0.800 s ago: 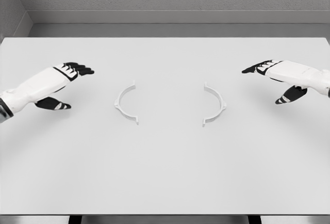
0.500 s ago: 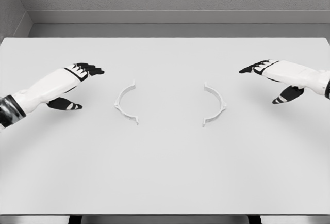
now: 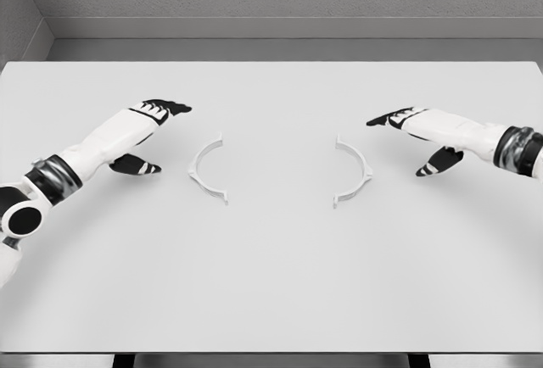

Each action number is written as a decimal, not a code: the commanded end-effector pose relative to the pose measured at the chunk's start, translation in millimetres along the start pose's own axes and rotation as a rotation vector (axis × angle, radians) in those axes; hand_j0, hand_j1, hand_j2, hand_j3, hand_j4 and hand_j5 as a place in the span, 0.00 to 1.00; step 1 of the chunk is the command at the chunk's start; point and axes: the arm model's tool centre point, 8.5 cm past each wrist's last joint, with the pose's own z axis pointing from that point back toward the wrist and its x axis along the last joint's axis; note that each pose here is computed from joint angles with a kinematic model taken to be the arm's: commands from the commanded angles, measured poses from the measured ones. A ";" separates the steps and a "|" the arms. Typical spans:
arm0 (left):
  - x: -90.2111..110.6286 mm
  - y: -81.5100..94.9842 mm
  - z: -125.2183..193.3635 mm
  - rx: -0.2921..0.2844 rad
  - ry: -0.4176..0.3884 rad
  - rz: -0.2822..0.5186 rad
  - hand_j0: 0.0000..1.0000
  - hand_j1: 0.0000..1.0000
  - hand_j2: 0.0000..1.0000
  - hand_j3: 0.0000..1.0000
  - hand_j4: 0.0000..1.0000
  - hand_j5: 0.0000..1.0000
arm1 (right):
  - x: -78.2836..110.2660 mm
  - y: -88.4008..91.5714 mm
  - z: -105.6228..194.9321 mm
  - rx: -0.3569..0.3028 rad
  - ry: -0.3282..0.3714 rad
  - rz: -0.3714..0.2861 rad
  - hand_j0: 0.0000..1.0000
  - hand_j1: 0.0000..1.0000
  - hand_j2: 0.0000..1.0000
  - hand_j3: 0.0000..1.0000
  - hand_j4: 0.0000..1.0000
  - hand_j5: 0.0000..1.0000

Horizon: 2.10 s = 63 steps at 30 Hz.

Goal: Assemble PVC drainage pipe clamps

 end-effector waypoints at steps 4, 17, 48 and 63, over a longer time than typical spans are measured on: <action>2.2 -6.2 -9.2 -0.004 0.063 -0.013 1.00 1.00 1.00 1.00 1.00 1.00 | 8.0 7.9 -16.2 -0.005 -0.026 -0.027 1.00 1.00 1.00 1.00 1.00 1.00; 15.2 -12.1 -22.1 0.006 0.036 -0.003 1.00 1.00 1.00 1.00 1.00 1.00 | 27.4 6.7 -40.3 -0.035 -0.085 -0.054 1.00 1.00 1.00 1.00 1.00 1.00; 18.5 -18.4 -22.2 -0.009 0.022 -0.001 1.00 1.00 1.00 1.00 1.00 1.00 | 19.6 13.9 -58.8 -0.010 -0.051 -0.072 1.00 1.00 1.00 1.00 1.00 1.00; 17.9 -18.8 -22.1 -0.010 0.025 -0.001 1.00 1.00 1.00 1.00 1.00 1.00 | 26.1 14.0 -64.6 -0.017 -0.069 -0.078 1.00 1.00 1.00 1.00 1.00 1.00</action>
